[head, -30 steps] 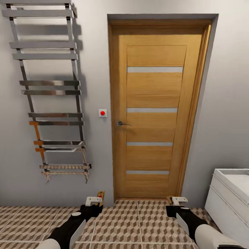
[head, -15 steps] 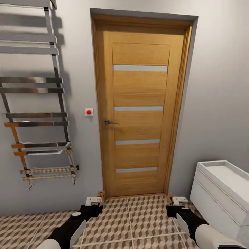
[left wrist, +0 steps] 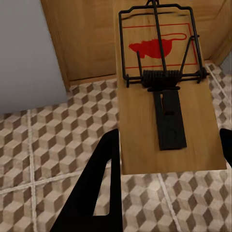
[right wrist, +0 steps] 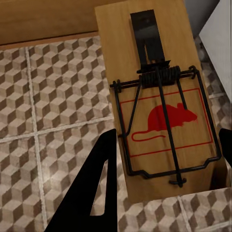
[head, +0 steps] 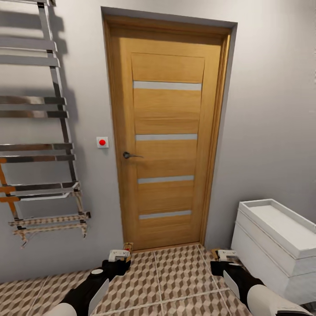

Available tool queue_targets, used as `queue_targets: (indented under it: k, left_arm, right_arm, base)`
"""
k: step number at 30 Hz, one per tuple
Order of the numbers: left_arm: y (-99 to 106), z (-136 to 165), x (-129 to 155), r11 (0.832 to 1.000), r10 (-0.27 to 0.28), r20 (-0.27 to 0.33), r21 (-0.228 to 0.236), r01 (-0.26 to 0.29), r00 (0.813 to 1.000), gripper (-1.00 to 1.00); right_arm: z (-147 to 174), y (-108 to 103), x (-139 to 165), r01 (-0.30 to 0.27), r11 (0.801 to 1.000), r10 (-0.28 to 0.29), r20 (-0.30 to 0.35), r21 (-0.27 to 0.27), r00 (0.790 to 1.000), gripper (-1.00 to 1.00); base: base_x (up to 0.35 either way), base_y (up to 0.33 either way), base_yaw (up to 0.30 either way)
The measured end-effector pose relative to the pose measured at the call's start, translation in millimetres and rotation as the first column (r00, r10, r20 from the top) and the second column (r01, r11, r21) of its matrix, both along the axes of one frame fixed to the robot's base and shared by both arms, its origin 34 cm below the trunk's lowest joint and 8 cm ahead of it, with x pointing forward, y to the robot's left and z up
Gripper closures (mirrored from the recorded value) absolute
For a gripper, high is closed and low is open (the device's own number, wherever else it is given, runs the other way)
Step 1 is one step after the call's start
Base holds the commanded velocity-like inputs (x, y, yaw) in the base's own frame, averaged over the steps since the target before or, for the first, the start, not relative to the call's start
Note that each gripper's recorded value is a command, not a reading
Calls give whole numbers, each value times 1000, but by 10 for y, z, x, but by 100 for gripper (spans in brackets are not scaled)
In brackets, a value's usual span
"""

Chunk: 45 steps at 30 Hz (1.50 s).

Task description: Take the four mousetraps from the cabinet in the bathroom and place them on the bathroom floor. Make sure all four end up on the same floor surface, and ensure that at least two of them are either under or directly next to the same bathroom sink.

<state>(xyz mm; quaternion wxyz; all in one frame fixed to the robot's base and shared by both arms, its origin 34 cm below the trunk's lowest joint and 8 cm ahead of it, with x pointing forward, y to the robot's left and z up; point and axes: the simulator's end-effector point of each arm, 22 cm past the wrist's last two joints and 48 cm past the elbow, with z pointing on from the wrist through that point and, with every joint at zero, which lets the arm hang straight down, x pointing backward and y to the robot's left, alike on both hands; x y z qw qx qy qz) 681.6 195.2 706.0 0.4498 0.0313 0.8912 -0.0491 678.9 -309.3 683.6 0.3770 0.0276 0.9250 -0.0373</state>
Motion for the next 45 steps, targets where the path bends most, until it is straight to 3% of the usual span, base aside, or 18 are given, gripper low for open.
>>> queue_targets:
  k: [45]
  left_arm:
    - [-12, 7, 1, 1000, -1, 1, -1, 1, 1000, 100]
  right_arm:
    - [-1, 22, -3, -2, 1000, 2, -1, 2, 1000, 100]
  base:
    - [0, 0, -282]
